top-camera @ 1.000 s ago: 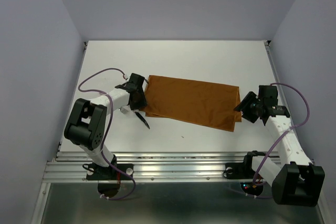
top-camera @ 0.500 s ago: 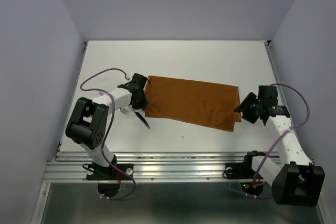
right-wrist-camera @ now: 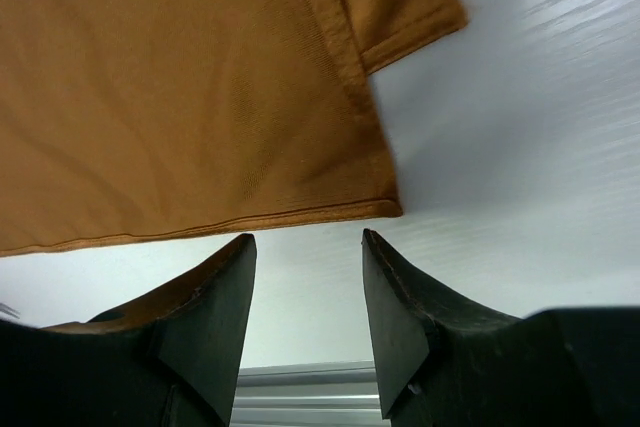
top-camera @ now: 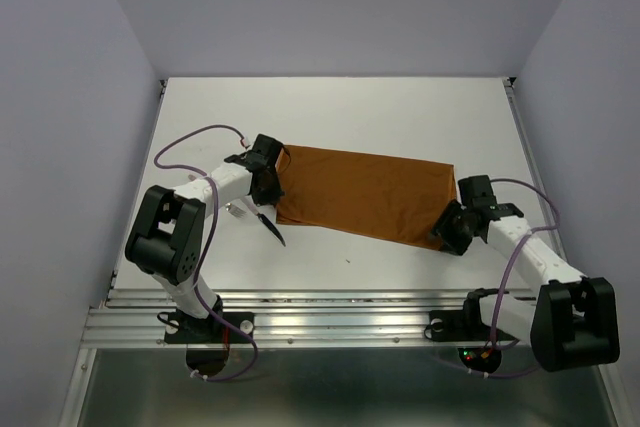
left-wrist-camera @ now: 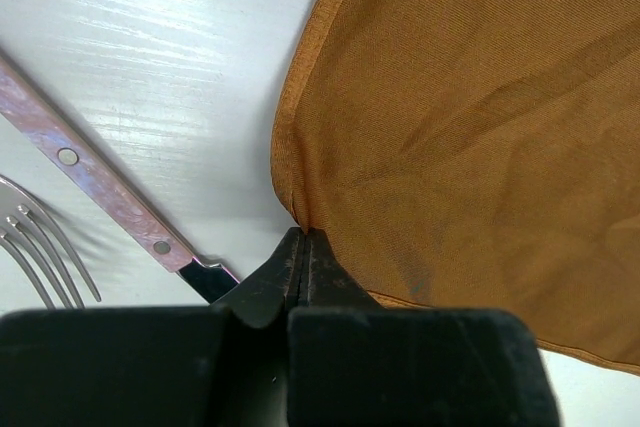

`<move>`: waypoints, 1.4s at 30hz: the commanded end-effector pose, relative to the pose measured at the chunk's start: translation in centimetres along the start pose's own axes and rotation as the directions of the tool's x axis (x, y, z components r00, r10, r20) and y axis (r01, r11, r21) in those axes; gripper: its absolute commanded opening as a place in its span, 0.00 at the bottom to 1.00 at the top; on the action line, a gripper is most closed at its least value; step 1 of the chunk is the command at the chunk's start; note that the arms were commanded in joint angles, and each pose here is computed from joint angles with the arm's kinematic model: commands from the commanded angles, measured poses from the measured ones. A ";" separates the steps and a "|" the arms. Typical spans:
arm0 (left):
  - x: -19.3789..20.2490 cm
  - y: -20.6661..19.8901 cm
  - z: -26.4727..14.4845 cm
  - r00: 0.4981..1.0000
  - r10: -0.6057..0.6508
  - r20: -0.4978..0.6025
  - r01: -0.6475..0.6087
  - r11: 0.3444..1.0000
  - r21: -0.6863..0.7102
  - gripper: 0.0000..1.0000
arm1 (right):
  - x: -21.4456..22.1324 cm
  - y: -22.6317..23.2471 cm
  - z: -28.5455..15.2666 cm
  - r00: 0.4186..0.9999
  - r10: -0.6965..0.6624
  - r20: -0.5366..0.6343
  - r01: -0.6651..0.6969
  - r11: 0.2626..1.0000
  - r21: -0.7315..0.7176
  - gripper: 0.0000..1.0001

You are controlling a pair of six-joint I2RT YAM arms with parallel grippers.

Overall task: Fold the napkin into a case and place the utensils inside
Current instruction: Smooth out the rectangle-folded napkin at the center of the board.

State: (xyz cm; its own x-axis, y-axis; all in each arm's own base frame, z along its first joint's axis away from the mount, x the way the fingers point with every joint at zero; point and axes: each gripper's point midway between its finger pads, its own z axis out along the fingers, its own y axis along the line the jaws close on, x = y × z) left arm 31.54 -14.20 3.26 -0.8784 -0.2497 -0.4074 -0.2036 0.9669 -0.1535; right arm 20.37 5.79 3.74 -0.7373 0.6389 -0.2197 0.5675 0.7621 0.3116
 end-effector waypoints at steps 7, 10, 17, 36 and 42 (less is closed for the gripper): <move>-1.2 -0.7 -1.3 0.999 0.021 0.031 -0.022 0.999 0.024 0.00 | -0.5 -1.2 1.9 0.994 0.052 0.099 -0.061 0.994 0.090 0.52; -1.3 -0.7 -1.3 0.999 0.024 0.031 -0.025 0.999 0.021 0.00 | -1.4 -1.7 1.2 0.986 0.065 0.155 -0.084 0.990 0.114 0.52; -1.3 -0.6 -1.2 0.999 0.026 0.031 -0.027 1.000 0.011 0.00 | -1.6 -2.6 1.4 0.983 0.065 0.173 -0.093 0.983 0.157 0.52; -1.8 -0.8 -1.4 0.999 0.032 0.037 -0.032 0.999 0.013 0.00 | -0.8 -0.7 1.8 0.992 -0.005 0.128 -0.003 0.998 0.062 0.14; -1.6 -0.6 -1.5 0.999 0.040 0.035 -0.040 0.999 0.013 0.00 | -1.6 -0.4 1.1 0.986 -0.002 0.167 -0.006 0.999 0.052 0.01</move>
State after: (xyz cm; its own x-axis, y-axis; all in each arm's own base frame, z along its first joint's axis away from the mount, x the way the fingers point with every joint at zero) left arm 31.86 -14.31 3.87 -0.8812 -0.2291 -0.4134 -0.1824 0.9718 -0.1496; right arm 20.82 4.67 1.99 -0.6844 0.6517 -0.3268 0.6067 0.7577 0.2405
